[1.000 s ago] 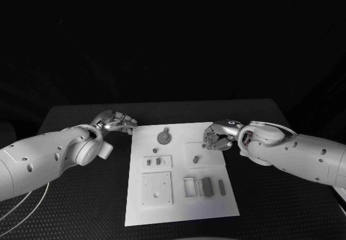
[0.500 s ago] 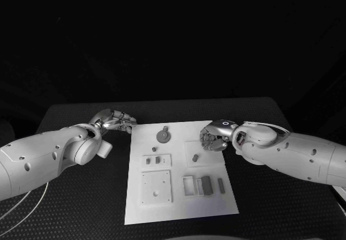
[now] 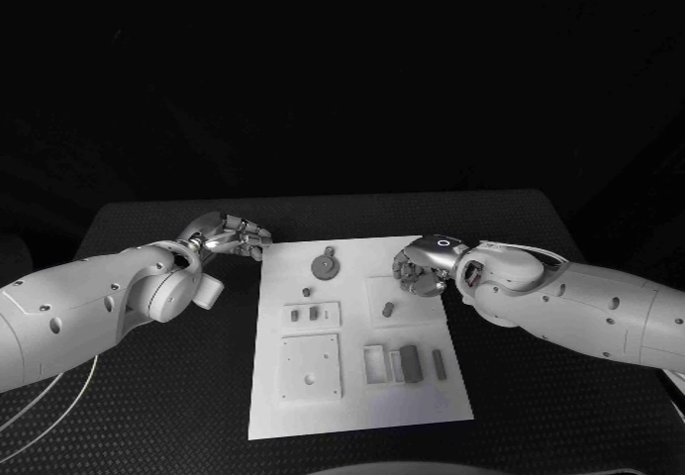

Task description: Assemble the parts on the task board

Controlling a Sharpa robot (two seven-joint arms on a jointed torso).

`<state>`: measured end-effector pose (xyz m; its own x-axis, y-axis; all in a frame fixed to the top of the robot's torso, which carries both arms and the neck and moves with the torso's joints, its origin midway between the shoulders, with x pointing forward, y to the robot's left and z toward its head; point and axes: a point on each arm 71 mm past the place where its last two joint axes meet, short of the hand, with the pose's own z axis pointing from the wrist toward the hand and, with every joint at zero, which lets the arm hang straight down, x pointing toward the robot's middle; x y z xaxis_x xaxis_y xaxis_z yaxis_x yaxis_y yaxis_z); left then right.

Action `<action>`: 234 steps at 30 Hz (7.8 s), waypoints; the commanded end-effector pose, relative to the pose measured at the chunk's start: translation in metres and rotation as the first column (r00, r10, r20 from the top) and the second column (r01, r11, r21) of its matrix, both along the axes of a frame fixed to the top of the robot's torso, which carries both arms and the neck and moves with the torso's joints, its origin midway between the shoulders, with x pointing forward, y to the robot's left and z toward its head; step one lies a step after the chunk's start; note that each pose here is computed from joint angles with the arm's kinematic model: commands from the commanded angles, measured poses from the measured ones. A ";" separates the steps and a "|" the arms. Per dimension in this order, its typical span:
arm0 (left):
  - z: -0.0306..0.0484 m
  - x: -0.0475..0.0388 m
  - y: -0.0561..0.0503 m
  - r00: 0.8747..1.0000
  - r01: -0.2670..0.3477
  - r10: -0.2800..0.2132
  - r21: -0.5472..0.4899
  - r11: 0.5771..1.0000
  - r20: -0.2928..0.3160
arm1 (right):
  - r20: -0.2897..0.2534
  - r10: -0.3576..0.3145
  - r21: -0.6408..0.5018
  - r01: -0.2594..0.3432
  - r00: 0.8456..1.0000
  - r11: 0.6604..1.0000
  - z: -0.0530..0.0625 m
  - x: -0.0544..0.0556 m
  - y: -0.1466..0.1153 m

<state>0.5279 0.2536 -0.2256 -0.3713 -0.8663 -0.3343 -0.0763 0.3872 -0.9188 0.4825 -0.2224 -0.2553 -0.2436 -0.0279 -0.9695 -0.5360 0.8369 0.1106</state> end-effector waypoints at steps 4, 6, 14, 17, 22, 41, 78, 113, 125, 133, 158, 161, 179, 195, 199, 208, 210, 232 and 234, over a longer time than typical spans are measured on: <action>0.0013 -0.0004 -0.002 1.000 0.017 -0.017 -0.017 1.000 0.000 | -0.042 0.015 -0.136 -0.021 0.999 0.990 -0.020 -0.009 -0.001; 0.0012 -0.0003 -0.002 1.000 0.016 -0.016 -0.017 1.000 -0.001 | -0.038 0.015 -0.150 -0.021 0.999 0.988 -0.021 -0.010 -0.001; 0.0011 -0.0007 -0.001 1.000 0.015 -0.015 -0.016 1.000 -0.004 | -0.011 0.012 -0.189 -0.014 1.000 0.982 -0.023 -0.012 -0.001; 0.0010 -0.0009 -0.001 1.000 0.016 -0.016 -0.016 1.000 -0.005 | -0.002 0.013 -0.200 -0.013 1.000 0.980 -0.027 -0.014 0.000; 0.0008 -0.0011 -0.001 1.000 0.015 -0.015 -0.014 1.000 -0.009 | 0.024 0.012 -0.205 -0.007 1.000 0.979 -0.030 -0.017 0.000; 0.0005 -0.0015 0.000 1.000 0.012 -0.013 -0.013 1.000 -0.012 | 0.052 0.017 -0.184 -0.007 0.998 0.983 -0.035 -0.023 0.002; 0.0003 -0.0001 0.001 1.000 0.001 -0.002 -0.008 1.000 -0.010 | 0.097 -0.001 -0.110 0.011 0.995 0.994 -0.018 -0.020 0.004; -0.0001 0.0011 0.001 1.000 -0.011 0.010 -0.029 1.000 -0.021 | 0.043 0.010 0.085 -0.014 0.999 0.996 0.040 -0.022 0.031; -0.0004 0.0042 -0.004 1.000 -0.013 0.013 -0.032 0.999 -0.014 | 0.019 0.206 0.121 -0.207 0.978 0.971 0.042 -0.052 0.105; -0.0003 0.0043 -0.007 1.000 -0.014 0.013 -0.036 0.999 -0.013 | 0.000 0.340 0.077 -0.339 0.940 0.937 0.018 -0.079 0.148; -0.0004 0.0043 -0.010 1.000 -0.006 0.005 -0.039 0.999 -0.020 | -0.050 0.373 0.013 -0.373 0.926 0.928 -0.020 -0.092 0.152; -0.0004 0.0042 -0.010 1.000 -0.005 0.004 -0.039 0.999 -0.020 | -0.034 0.370 0.009 -0.370 0.929 0.929 -0.019 -0.091 0.152; -0.0006 0.0040 -0.009 1.000 -0.006 0.005 -0.038 0.999 -0.023 | 0.018 0.359 0.011 -0.360 0.933 0.933 -0.017 -0.090 0.152; -0.0008 0.0040 -0.009 1.000 -0.003 0.002 -0.038 0.999 -0.026 | -0.016 0.368 -0.013 -0.368 0.930 0.930 -0.022 -0.090 0.154; -0.0008 0.0040 -0.009 1.000 -0.004 0.003 -0.038 0.999 -0.026 | -0.018 0.370 -0.013 -0.371 0.929 0.929 -0.022 -0.090 0.155; -0.0009 0.0040 -0.008 1.000 -0.004 0.003 -0.038 0.999 -0.027 | -0.016 0.364 -0.029 -0.365 0.931 0.931 -0.023 -0.089 0.152; -0.0009 0.0040 -0.008 1.000 -0.004 0.003 -0.038 0.999 -0.027 | -0.018 0.365 -0.032 -0.366 0.931 0.930 -0.024 -0.089 0.153; -0.0009 0.0035 -0.008 1.000 -0.003 0.002 -0.038 0.999 -0.029 | -0.081 0.382 -0.060 -0.387 0.921 0.920 -0.043 -0.098 0.156; -0.0009 0.0035 -0.008 1.000 -0.003 0.002 -0.038 0.999 -0.030 | -0.073 0.375 -0.051 -0.379 0.924 0.924 -0.043 -0.097 0.155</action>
